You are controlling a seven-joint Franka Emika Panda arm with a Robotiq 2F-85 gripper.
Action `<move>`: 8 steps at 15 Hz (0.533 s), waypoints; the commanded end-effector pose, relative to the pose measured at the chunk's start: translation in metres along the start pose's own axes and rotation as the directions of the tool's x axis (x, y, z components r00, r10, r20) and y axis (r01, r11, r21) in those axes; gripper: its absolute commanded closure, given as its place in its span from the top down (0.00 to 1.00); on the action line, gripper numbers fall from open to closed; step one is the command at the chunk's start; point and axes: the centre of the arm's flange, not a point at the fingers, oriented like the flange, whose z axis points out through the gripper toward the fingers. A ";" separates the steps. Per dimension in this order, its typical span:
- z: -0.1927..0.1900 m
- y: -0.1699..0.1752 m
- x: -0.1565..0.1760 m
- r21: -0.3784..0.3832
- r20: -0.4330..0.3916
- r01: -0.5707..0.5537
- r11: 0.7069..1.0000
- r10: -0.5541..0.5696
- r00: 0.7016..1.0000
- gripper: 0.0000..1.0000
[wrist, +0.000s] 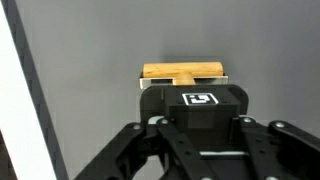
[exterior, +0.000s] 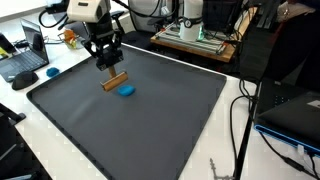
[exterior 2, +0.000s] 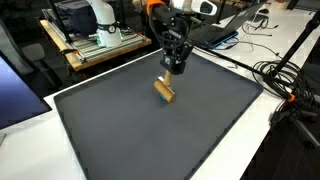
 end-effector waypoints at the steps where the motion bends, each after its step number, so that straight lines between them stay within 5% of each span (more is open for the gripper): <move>1: 0.004 0.001 0.005 0.010 0.001 0.020 1.000 -0.020 1.000 0.21; 8: 0.022 0.003 0.008 0.042 0.003 0.023 0.999 -0.023 1.000 0.21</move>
